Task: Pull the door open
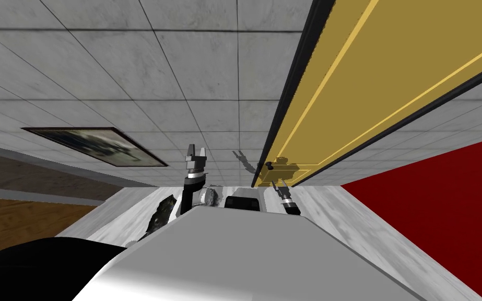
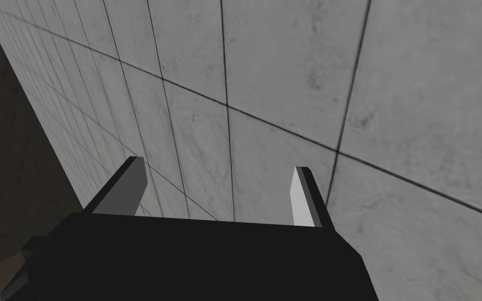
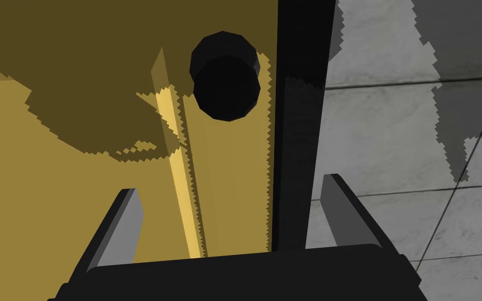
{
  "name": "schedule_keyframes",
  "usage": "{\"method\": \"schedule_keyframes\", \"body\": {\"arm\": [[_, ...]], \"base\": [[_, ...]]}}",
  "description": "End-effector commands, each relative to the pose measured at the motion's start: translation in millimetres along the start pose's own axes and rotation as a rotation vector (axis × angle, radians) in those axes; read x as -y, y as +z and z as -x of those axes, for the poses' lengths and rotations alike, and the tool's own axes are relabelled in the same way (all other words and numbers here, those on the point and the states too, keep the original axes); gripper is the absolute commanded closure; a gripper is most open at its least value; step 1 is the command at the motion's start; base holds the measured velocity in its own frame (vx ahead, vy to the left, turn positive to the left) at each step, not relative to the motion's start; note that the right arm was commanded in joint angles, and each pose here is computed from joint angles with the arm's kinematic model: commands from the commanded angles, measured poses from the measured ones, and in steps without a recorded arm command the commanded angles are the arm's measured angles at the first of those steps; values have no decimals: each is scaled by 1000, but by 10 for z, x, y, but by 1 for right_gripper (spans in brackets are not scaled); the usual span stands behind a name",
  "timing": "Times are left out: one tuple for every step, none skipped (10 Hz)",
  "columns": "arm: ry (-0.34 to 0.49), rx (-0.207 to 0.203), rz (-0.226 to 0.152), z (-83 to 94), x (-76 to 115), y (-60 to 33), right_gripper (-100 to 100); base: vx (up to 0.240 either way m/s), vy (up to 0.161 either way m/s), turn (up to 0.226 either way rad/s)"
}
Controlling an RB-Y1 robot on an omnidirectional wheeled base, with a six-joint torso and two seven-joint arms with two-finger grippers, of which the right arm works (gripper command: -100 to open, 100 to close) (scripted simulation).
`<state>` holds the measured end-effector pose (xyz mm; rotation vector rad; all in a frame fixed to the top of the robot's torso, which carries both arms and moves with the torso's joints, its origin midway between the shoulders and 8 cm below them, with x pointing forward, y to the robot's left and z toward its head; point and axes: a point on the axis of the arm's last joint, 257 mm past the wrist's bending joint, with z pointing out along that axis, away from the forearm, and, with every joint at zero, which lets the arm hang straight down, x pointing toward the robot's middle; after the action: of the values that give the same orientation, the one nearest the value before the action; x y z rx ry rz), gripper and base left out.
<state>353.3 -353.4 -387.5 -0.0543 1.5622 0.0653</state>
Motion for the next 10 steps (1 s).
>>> {"method": "schedule_keyframes", "body": {"arm": [[1, 1, -2, -18, -47, 117, -100], [1, 1, -3, -27, -79, 190, -100], [2, 1, -3, -37, -117, 274, -100], [3, 0, -3, -47, -162, 367, -100], [3, 0, -2, -55, -212, 466, -100], [3, -1, -1, -61, -267, 567, -100], [3, -2, 1, -65, -325, 668, -100], [3, -3, 3, -67, -385, 766, -100], [3, -5, 6, -67, -443, 857, -100], [2, -6, 9, -65, -498, 939, -100]], "base": [[48, 3, 5], [67, 2, 8], [65, -11, 4], [66, -19, -2], [68, -29, -4], [71, -39, -8], [76, -44, -15], [71, -44, -16], [62, -45, -24], [52, -49, -25]]}}
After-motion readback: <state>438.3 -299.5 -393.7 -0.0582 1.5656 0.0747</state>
